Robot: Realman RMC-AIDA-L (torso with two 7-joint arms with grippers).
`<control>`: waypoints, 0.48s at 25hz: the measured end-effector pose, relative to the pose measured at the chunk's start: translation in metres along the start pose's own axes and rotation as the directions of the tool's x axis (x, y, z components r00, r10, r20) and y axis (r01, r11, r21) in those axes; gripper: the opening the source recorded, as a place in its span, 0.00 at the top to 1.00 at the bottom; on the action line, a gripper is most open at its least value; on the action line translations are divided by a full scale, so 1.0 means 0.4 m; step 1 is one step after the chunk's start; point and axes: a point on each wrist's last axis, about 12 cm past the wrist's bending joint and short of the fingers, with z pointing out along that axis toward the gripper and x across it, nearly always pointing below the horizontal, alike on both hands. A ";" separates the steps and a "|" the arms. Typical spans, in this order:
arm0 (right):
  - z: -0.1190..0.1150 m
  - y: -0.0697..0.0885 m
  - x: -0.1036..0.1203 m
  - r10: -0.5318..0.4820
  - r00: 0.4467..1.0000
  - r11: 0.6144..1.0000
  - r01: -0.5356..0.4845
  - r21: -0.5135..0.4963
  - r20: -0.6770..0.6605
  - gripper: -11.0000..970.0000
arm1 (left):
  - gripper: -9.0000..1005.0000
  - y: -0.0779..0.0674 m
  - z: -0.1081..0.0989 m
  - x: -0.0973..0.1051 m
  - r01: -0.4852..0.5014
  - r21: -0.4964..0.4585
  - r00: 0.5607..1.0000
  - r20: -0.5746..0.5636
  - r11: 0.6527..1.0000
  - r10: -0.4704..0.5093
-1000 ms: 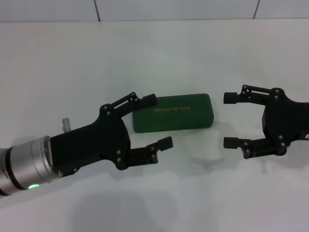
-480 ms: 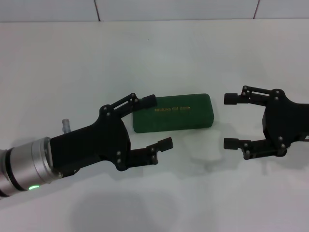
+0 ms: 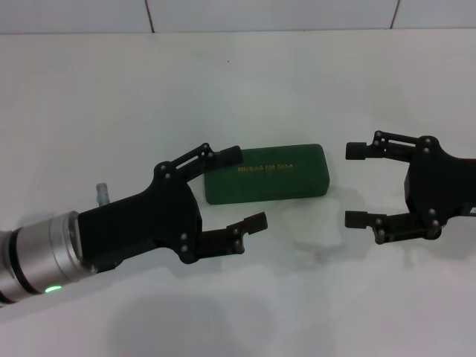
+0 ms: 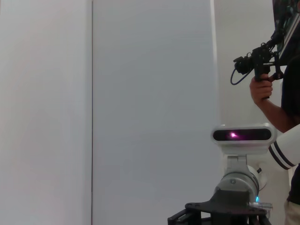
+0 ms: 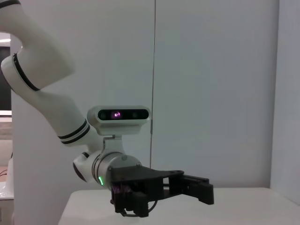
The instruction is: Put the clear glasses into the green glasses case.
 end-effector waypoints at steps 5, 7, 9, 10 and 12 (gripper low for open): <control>-0.001 -0.001 0.000 -0.002 1.000 1.000 0.002 0.004 -0.003 0.09 | 0.12 0.000 0.000 0.000 0.000 0.000 1.000 0.000 1.000 0.000; -0.002 -0.001 0.002 -0.008 1.000 1.000 0.008 0.005 -0.004 0.09 | 0.12 0.000 0.000 0.000 0.000 0.000 1.000 -0.001 1.000 0.000; -0.003 0.001 0.004 -0.017 1.000 1.000 0.017 0.007 -0.004 0.09 | 0.12 0.001 0.000 0.002 0.000 -0.004 1.000 -0.007 1.000 0.000; -0.003 0.002 0.004 -0.019 1.000 1.000 0.019 0.007 -0.004 0.09 | 0.12 0.001 0.001 0.003 0.000 -0.006 1.000 -0.009 1.000 0.000; -0.003 0.002 0.005 -0.019 1.000 1.000 0.019 0.007 -0.004 0.09 | 0.12 0.001 0.002 0.005 0.001 -0.008 1.000 -0.012 1.000 -0.001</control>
